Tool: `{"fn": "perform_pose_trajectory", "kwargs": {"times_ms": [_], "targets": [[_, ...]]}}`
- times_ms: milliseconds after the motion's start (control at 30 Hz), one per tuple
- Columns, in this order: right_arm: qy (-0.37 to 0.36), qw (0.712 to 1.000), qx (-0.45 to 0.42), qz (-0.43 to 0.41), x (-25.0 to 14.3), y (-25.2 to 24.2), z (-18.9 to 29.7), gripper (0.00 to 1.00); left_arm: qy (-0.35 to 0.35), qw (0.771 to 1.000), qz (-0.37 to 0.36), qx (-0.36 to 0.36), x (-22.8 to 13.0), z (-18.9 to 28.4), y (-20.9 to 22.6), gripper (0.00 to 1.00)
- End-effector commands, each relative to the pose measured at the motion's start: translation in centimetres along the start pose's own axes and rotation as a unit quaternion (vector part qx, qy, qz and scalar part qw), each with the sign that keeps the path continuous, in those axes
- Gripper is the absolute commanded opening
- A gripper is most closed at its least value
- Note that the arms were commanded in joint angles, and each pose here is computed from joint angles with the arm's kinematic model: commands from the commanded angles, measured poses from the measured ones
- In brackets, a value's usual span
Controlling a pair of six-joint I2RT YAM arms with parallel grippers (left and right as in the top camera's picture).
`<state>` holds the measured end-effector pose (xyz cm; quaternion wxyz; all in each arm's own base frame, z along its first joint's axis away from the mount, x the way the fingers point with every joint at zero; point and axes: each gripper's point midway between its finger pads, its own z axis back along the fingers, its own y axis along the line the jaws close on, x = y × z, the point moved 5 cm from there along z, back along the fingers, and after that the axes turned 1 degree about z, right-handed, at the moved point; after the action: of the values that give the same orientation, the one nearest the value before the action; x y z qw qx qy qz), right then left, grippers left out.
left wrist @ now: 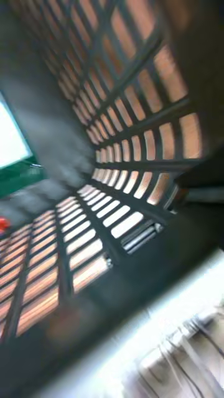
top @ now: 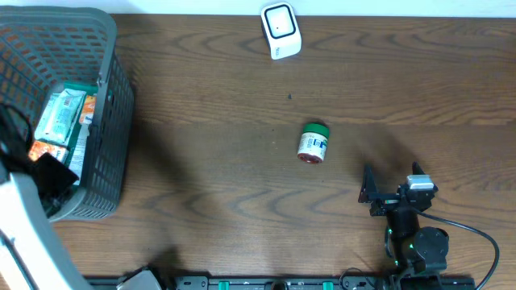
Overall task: Scan the item barcode
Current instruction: 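Grasp a small orange snack pack in the basket with the left gripper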
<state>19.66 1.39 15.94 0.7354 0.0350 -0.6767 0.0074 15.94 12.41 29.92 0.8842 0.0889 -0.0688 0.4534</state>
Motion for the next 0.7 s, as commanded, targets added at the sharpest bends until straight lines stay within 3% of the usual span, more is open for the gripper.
{"fn": "perform_pose_trajectory", "kwargs": {"times_ms": [0,100,200,333,433,667], "targets": [[0.002,1.000,0.002,-0.006,-0.1,0.1,0.0,0.99,-0.117,0.992,0.022,-0.042,0.6,4.1,0.7,0.33],[0.002,1.000,0.001,-0.006,-0.1,0.1,0.0,0.99,-0.212,0.971,0.008,-0.114,3.2,6.3,-0.9,0.35],[0.002,1.000,0.001,-0.006,-0.1,0.1,0.0,0.99,-0.254,0.948,-0.015,-0.191,6.1,7.7,-3.6,0.45],[0.002,1.000,0.001,-0.006,-0.1,0.1,0.0,0.99,-0.220,0.953,-0.037,-0.205,10.5,6.9,-6.1,0.47],[0.002,1.000,0.001,-0.006,-0.1,0.1,0.0,0.99,-0.174,0.963,-0.060,-0.198,14.4,5.3,-8.2,0.60],[0.002,1.000,0.001,-0.006,-0.1,0.1,0.0,0.99,-0.112,0.958,-0.105,-0.243,20.2,0.0,-13.0,0.63]]}}
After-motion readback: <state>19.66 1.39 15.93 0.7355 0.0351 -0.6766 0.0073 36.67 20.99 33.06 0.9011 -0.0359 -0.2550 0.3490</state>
